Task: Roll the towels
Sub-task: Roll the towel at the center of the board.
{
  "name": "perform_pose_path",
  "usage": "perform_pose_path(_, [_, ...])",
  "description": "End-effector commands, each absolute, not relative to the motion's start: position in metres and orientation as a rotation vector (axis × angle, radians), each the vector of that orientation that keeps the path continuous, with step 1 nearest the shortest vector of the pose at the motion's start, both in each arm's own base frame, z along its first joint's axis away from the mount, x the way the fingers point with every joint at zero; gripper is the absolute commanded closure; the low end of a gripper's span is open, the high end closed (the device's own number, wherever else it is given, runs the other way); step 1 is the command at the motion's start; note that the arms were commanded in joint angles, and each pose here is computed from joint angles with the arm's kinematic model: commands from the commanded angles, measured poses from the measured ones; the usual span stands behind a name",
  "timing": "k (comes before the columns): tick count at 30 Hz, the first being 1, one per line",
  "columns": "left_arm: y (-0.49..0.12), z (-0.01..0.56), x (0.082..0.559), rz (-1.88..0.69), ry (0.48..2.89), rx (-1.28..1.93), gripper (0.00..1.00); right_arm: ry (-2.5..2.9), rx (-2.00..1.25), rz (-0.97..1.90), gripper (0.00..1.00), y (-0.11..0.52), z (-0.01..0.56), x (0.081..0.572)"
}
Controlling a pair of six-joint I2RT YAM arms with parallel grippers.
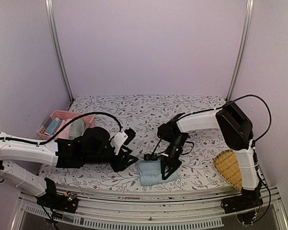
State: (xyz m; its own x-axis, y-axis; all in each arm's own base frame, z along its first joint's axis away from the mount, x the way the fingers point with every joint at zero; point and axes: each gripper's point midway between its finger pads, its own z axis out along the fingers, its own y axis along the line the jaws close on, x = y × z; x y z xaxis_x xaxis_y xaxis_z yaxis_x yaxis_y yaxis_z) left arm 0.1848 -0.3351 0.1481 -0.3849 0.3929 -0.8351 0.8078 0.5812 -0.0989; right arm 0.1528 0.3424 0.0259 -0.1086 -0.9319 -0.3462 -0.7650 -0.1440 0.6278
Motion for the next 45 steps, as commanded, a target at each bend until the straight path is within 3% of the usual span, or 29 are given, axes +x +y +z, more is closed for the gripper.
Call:
perform_pose_path(1, [-0.343,0.149,0.168,-0.481,1.889,1.046,0.52,-1.831,1.664,-0.984,0.88,0.309,-0.013,0.150])
perform_pose_path(12, [-0.401,0.098,0.129,-0.311,1.819,1.470,0.55,-1.863,1.585,-0.941,0.86,0.311,-0.036,0.154])
perform_pose_path(21, [-0.429,0.040,0.138,-0.122,1.881,1.628,0.53,-1.879,1.568,-0.922,0.85,0.309,-0.042,0.153])
perform_pose_path(26, [-0.429,0.029,0.136,-0.108,1.898,1.661,0.60,-1.882,1.578,-0.924,0.84,0.308,-0.039,0.153])
perform_pose_path(30, [-0.426,0.027,0.136,-0.104,1.908,1.664,0.74,-1.891,1.590,-0.941,0.82,0.311,-0.033,0.154])
perform_pose_path(37, [-0.424,0.030,0.135,-0.181,1.953,1.632,0.88,-1.957,1.791,-1.040,0.60,0.311,0.038,0.170])
perform_pose_path(45, [-0.423,0.020,0.128,-0.476,2.120,1.564,0.90,-2.246,1.985,-1.154,0.62,0.303,0.120,0.210])
